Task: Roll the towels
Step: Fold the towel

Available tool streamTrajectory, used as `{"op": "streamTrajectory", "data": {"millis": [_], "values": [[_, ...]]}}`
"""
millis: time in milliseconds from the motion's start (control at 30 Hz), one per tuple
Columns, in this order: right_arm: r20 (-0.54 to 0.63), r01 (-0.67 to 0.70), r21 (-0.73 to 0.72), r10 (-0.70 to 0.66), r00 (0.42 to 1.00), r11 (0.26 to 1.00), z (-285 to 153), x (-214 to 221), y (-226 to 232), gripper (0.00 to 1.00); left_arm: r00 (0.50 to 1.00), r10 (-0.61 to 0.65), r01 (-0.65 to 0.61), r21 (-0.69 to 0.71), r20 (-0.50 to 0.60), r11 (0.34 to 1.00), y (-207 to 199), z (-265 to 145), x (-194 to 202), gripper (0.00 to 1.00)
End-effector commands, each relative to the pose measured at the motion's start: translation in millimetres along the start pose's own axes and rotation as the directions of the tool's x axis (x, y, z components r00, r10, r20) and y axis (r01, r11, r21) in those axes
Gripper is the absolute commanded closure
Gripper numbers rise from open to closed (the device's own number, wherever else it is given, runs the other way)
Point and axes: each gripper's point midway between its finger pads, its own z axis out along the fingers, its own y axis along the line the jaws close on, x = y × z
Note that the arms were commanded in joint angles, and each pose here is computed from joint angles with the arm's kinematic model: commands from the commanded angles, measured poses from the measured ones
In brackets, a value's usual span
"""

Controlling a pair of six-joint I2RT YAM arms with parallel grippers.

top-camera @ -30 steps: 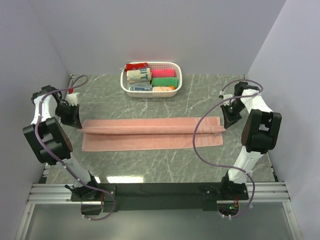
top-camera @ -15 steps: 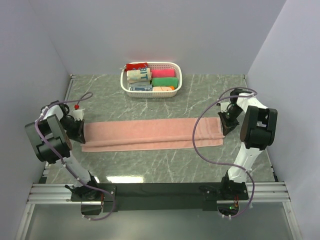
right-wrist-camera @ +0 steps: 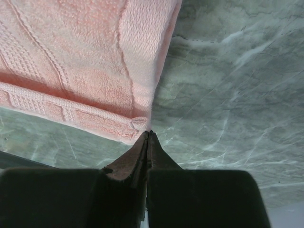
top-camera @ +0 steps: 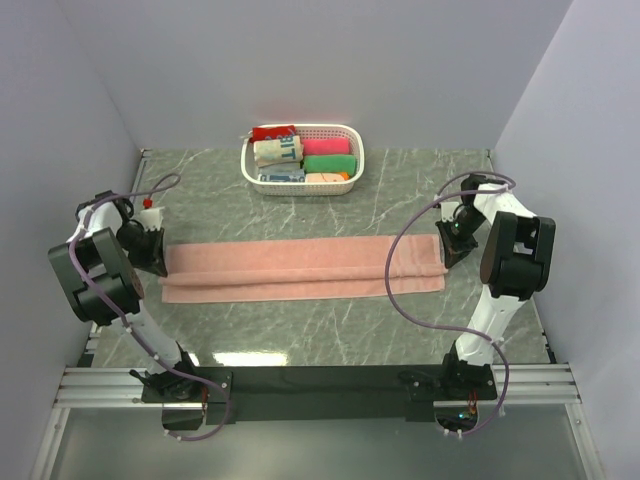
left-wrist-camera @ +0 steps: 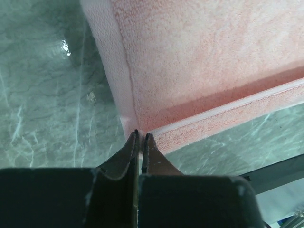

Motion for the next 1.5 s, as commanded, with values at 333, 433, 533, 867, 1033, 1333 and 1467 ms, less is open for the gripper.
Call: {"op": "streamTrajectory", "data": {"millis": [333,433,533,867,1033,1333,1467], "values": [[0.015,0.053,0.097,-0.055,0.998,0.994,-23,10,-12,1.0,0.998,0.067,-0.068,-0.11,-0.015,0.992,16,-39,12,0.99],[0.011,0.054,0.085,-0.055,0.998,0.995,-19,12,-10,1.0,0.997,0.07,-0.072,-0.114,-0.02,0.991,17,-36,14,1.0],[-0.001,0.053,0.065,-0.053,0.999,0.996,-13,14,-7,1.0,0.998,0.064,-0.066,-0.107,-0.029,0.992,19,-27,17,0.99],[-0.033,0.075,0.032,-0.074,0.997,0.997,-5,26,0,1.0,0.998,0.046,-0.05,-0.079,-0.044,0.996,20,-4,23,0.99],[-0.031,0.075,0.021,-0.074,0.997,0.997,-4,26,2,1.0,0.998,0.052,-0.055,-0.077,-0.039,0.996,19,-6,22,0.99],[-0.029,0.091,0.015,-0.091,0.995,0.996,-8,27,4,1.0,0.997,0.078,-0.08,-0.073,-0.03,0.994,17,-15,18,0.99],[-0.032,0.105,0.002,-0.105,0.994,0.995,-12,31,8,0.84,0.995,0.094,-0.096,-0.049,-0.035,0.994,12,-18,20,0.81]]}}
